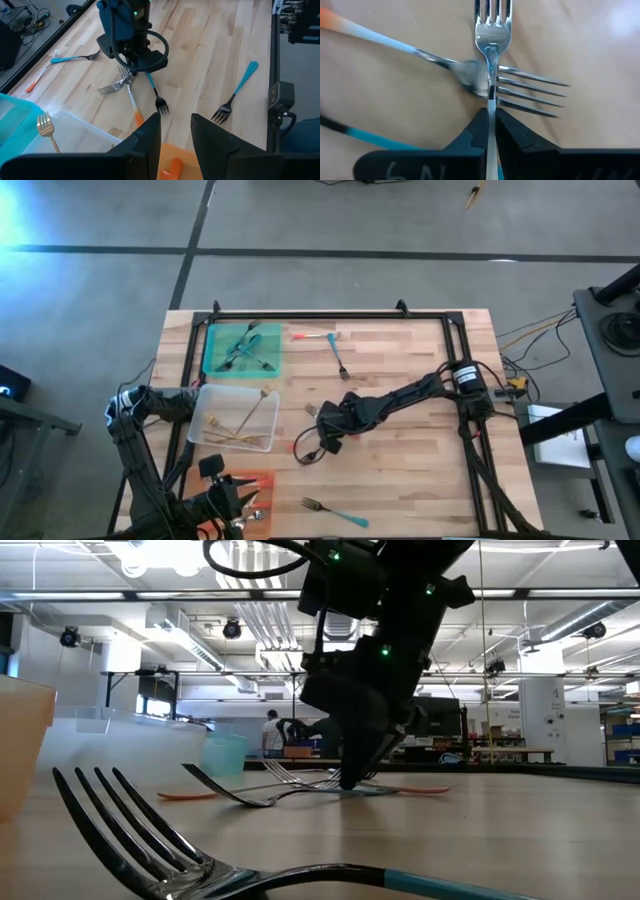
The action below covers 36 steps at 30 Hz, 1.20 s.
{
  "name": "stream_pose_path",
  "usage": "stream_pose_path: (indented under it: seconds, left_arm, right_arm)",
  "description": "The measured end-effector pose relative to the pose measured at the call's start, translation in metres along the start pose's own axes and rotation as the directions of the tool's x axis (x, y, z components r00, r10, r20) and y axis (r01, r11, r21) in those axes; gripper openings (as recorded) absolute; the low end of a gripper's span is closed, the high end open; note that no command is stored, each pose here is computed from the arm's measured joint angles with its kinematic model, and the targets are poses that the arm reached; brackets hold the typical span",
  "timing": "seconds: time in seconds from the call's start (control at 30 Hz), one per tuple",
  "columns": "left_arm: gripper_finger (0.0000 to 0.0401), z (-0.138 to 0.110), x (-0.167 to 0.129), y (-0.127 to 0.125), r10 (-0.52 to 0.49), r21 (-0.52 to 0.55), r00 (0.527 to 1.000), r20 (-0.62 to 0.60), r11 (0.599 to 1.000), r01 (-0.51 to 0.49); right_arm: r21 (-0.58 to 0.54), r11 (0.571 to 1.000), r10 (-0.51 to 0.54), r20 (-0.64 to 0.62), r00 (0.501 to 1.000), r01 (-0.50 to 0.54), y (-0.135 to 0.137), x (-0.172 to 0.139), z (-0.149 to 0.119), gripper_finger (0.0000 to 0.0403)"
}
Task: Sort silverware by color (type)
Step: Put the orange fork into the orange bin
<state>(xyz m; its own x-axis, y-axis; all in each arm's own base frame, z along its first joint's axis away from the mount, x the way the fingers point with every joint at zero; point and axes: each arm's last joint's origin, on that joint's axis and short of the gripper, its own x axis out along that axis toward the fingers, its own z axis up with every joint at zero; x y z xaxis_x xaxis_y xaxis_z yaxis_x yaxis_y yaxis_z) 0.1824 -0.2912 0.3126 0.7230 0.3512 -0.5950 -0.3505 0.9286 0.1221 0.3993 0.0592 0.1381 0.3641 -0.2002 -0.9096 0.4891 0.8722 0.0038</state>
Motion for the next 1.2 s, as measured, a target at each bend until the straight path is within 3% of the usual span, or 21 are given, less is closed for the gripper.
stream_pose_path:
  seconds: [0.2, 0.27, 0.37, 0.47, 0.67, 0.83, 0.97, 1.07, 1.2]
  left_arm:
    - [0.0091, 0.0, 0.0, 0.0, 0.003, -0.009, 1.0, 0.011, 1.0, -0.002]
    - [0.0091, -0.002, 0.003, 0.0, 0.025, -0.026, 0.997, 0.069, 0.999, -0.023]
    - [0.0091, -0.016, 0.014, 0.002, 0.075, -0.047, 0.977, 0.202, 0.997, -0.067]
    - [0.0091, -0.038, 0.029, 0.007, 0.123, -0.047, 0.962, 0.242, 0.992, -0.115]
    - [0.0091, -0.075, 0.069, 0.036, 0.225, -0.219, 0.902, 0.368, 0.964, -0.151]
    - [0.0091, -0.089, 0.1, 0.07, 0.328, -0.387, 0.873, 0.361, 0.904, -0.18]
    - [0.0091, -0.082, 0.108, 0.094, 0.369, -0.388, 0.841, 0.396, 0.897, -0.211]
    - [0.0091, -0.071, 0.112, 0.111, 0.414, -0.347, 0.826, 0.383, 0.893, -0.287]
    - [0.0091, -0.057, 0.117, 0.131, 0.5, -0.246, 0.838, 0.218, 0.859, -0.448]
  right_arm:
    - [-0.029, 0.999, 0.047, 0.079, 0.996, -0.045, 0.001, -0.033, 0.013, 0.001]
    - [-0.036, 0.997, 0.067, 0.105, 0.992, -0.064, 0.002, -0.044, 0.015, 0.001]
    - [-0.07, 0.996, 0.067, 0.141, 0.988, -0.057, 0.004, -0.056, 0.014, 0.001]
    - [-0.102, 0.993, 0.074, 0.202, 0.977, -0.054, 0.005, -0.074, 0.017, 0.001]
    - [-0.179, 0.982, 0.11, 0.268, 0.957, -0.062, -0.001, -0.103, 0.022, 0.0011]
    - [-0.214, 0.977, 0.093, 0.345, 0.934, -0.019, -0.016, -0.124, 0.033, 0.0011]
    - [-0.236, 0.971, 0.063, 0.372, 0.926, 0.029, -0.031, -0.129, 0.042, 0.0012]
    - [-0.234, 0.97, 0.031, 0.374, 0.927, 0.062, -0.044, -0.127, 0.05, 0.0012]
    - [-0.227, 0.968, -0.021, 0.356, 0.934, 0.108, -0.064, -0.117, 0.058, 0.0012]
